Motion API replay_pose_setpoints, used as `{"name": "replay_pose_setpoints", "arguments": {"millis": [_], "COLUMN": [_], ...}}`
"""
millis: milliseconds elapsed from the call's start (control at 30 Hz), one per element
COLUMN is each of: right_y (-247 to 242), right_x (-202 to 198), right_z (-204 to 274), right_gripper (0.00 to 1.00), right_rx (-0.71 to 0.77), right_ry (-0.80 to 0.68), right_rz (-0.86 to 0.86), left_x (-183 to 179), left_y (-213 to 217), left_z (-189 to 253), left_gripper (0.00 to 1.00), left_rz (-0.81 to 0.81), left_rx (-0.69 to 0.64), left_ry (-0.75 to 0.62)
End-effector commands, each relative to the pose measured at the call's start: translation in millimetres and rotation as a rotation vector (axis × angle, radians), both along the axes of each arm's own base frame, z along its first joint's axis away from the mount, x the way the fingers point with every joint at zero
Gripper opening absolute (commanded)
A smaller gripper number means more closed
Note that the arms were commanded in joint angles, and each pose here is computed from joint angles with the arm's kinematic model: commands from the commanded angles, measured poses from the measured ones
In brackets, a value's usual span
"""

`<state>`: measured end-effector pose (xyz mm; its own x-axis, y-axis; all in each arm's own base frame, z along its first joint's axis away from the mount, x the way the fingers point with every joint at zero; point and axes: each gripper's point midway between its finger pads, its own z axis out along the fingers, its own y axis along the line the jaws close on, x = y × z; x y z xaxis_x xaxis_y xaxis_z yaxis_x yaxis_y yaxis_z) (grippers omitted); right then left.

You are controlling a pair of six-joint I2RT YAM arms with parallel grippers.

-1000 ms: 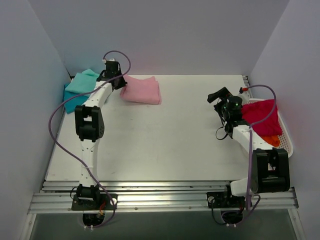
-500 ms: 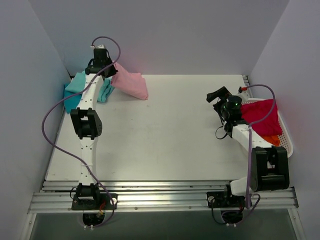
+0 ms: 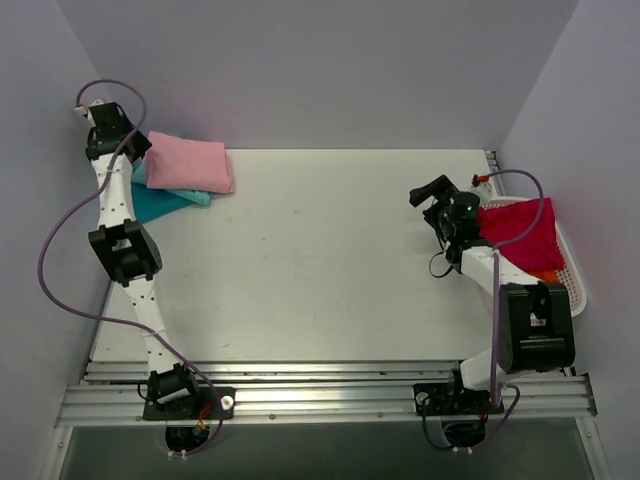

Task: Fold and stack the t-shirts
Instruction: Put the neatly folded tshirt into the corner of the board with the left arm

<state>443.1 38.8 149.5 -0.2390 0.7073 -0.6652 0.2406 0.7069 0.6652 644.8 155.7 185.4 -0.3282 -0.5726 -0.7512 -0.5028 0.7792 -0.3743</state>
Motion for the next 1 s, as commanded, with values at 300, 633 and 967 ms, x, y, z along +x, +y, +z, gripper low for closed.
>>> {"name": "replay_pose_setpoints", "arguments": {"millis": [300,633,967], "right_y": [15,77,177], "right_x": [16,18,-26], "right_z": [-8,21,93], "right_gripper": [1.0,1.0,1.0], "right_rx": [0.016,-0.169,-0.267], "right_ry": [-0.013,-0.065,-0.285], "right_rz": [0.075,0.204,0.458], "left_x": [-48,-96,-230], "left_y": [62,-10,-150], "left_z": [24,87,118], "left_gripper": [0.94,0.94,0.94], "left_rz": [0.354,0.276,-0.001], "left_rx": [-0.13,-0.094,0.067], "left_ry": [-0.054,-0.265,-0.396]}}
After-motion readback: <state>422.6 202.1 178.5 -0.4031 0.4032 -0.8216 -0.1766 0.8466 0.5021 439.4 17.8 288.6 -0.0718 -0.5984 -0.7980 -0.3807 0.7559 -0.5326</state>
